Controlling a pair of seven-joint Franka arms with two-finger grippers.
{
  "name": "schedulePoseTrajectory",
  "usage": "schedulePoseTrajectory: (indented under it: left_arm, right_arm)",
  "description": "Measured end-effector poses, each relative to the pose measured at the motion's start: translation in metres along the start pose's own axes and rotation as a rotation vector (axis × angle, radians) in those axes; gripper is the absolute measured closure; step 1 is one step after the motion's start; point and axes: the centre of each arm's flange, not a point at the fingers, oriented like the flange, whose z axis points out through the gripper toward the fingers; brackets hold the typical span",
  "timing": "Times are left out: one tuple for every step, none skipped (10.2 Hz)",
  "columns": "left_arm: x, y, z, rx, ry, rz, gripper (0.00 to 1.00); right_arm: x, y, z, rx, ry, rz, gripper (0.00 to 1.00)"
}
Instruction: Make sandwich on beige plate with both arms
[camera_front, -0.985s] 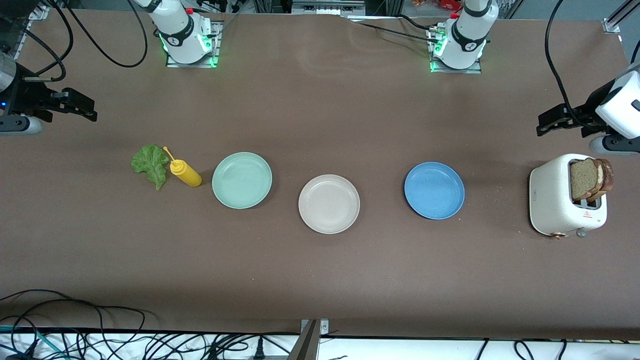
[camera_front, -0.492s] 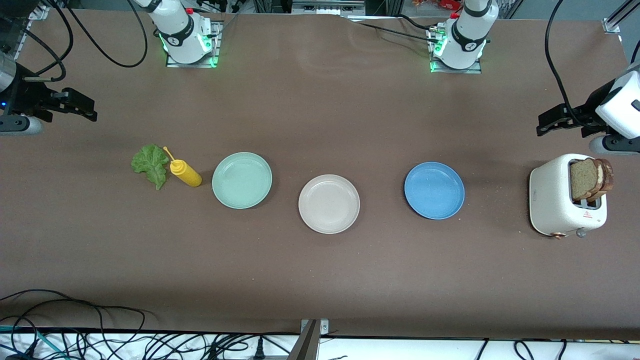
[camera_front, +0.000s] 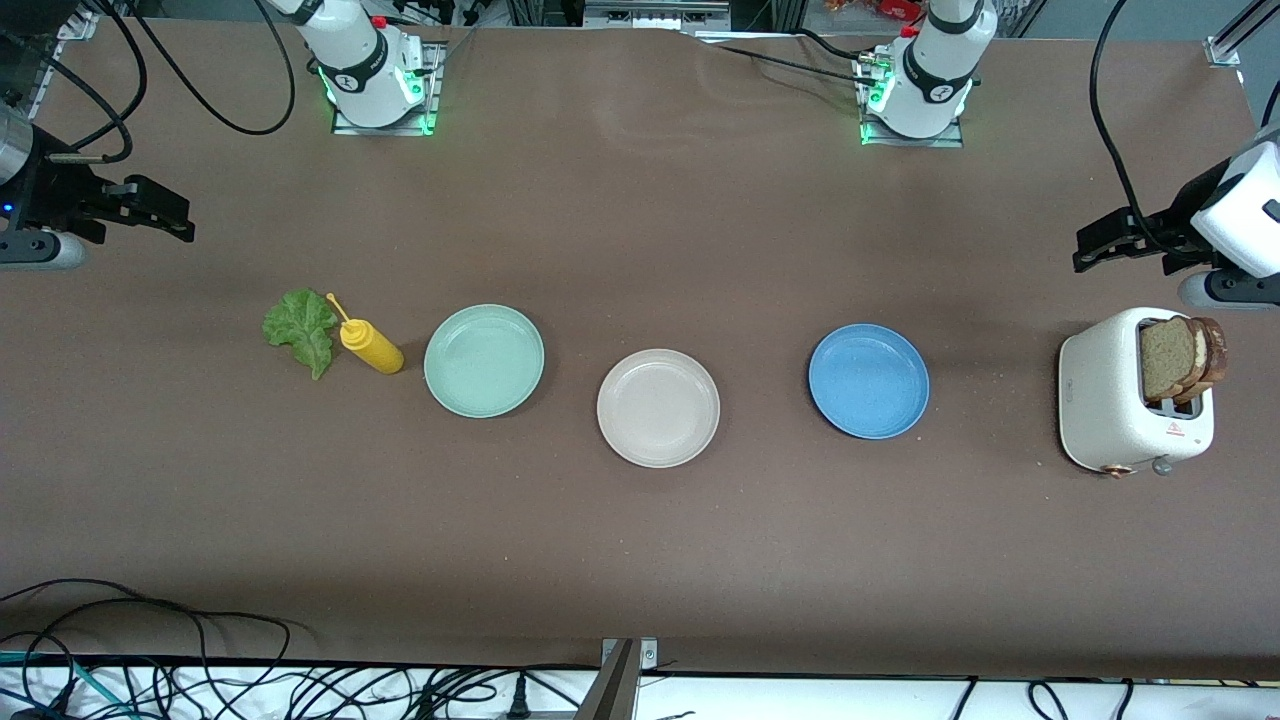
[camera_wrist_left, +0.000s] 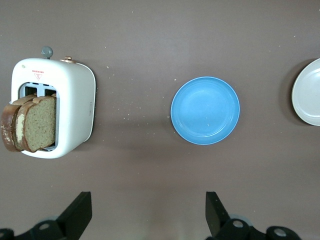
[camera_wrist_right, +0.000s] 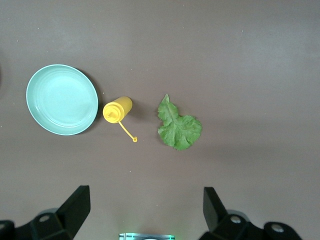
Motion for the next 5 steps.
schedulePoseTrajectory:
  left_arm:
    - [0.0,0.0,0.0,0.0,0.0,0.0,0.0]
    - [0.0,0.0001,0.0,-0.002,0.0,0.0,0.0]
    - [0.0,0.0003,0.0,-0.005,0.0,0.0,0.0]
    - [0.0,0.0003,0.0,-0.005,0.0,0.0,0.0]
    - [0.0,0.0003,0.0,-0.005,0.0,0.0,0.0]
  right_arm:
    - [0.0,0.0,0.0,0.0,0.0,0.0,0.0]
    - [0.0,0.0,0.0,0.0,0.0,0.0,0.0]
    - [0.0,0.0,0.0,0.0,0.0,0.0,0.0]
    - [0.0,0.0,0.0,0.0,0.0,0.0,0.0]
    - [0.0,0.0,0.0,0.0,0.0,0.0,0.0]
